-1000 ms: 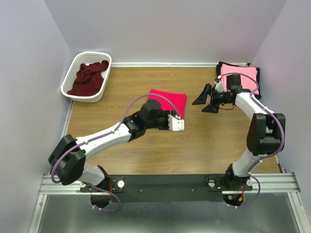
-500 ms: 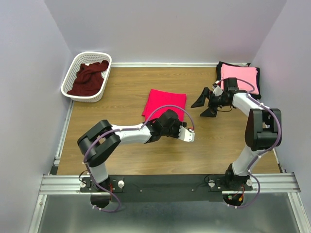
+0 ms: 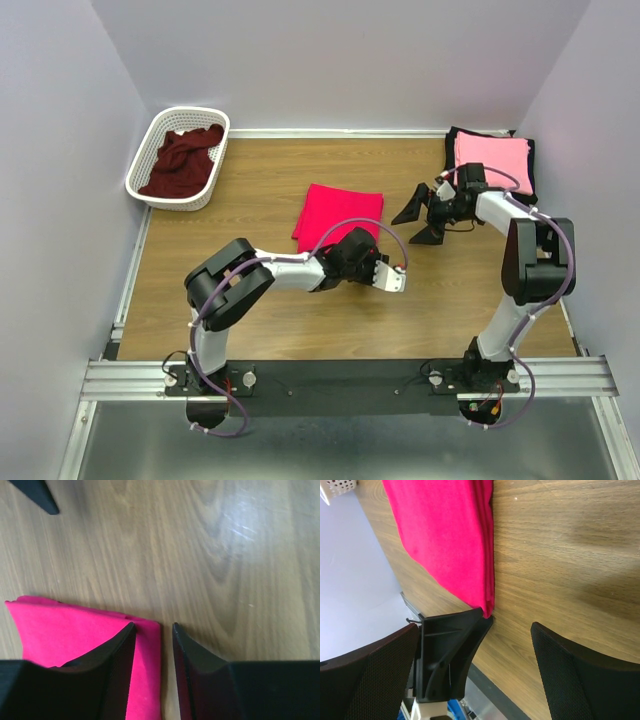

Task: Fold and stack the t-shirts
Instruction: Neatly place the folded tshirt to the corner

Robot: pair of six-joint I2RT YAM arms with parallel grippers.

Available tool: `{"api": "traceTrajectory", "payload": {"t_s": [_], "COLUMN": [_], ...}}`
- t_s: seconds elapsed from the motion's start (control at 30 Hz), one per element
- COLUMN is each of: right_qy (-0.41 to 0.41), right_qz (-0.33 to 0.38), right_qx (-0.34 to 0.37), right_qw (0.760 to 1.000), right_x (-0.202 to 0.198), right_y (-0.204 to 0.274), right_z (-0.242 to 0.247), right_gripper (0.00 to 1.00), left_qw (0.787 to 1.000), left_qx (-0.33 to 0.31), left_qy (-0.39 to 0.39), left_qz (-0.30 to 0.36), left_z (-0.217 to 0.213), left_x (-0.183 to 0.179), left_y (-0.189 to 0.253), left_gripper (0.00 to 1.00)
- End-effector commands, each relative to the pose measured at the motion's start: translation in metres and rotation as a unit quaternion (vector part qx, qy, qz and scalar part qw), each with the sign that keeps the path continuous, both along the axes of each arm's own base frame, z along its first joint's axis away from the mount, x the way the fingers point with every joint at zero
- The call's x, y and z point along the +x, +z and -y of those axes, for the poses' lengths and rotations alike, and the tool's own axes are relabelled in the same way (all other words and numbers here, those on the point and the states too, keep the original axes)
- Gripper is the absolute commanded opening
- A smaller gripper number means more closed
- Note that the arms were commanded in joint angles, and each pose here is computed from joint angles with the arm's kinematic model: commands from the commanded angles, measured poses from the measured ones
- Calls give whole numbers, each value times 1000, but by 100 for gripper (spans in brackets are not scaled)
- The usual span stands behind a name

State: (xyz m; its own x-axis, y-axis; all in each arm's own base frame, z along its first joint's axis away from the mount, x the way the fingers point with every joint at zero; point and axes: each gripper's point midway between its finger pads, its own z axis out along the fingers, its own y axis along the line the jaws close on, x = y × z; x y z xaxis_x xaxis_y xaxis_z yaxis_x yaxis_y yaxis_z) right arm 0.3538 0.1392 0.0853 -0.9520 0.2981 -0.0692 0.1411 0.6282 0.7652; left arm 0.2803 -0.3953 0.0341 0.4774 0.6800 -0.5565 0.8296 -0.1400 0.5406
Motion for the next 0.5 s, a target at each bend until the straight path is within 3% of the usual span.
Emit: {"api": "traceTrajectory", "payload": {"t_s": [0.0, 0.07, 0.17, 0.23, 0.47], "right_qy": [4, 2, -5, -16, -77], "right_qz": [-15, -12, -12, -7, 9], "right_qx": [13, 15, 28, 41, 82], "right_qw": [1000, 1000, 1000, 999, 994], "right_x": [0, 3, 6, 10, 30], "right_y": [-6, -7, -12, -15, -15], "right_z": [-5, -4, -7, -10, -15], "right_gripper": [100, 100, 99, 99, 98], "left_qw": [999, 999, 999, 998, 993], "left_qx": [-4, -10, -27, -44, -100], "left_qy": [33, 37, 30, 24, 12], "left_qz": [-6, -12, -27, -34, -69], "left_z": [4, 4, 8, 12, 30], "left_x": [17, 22, 22, 22, 18], "left_y": [5, 8, 19, 31, 71], "left_gripper": [37, 30, 8, 0, 0]}}
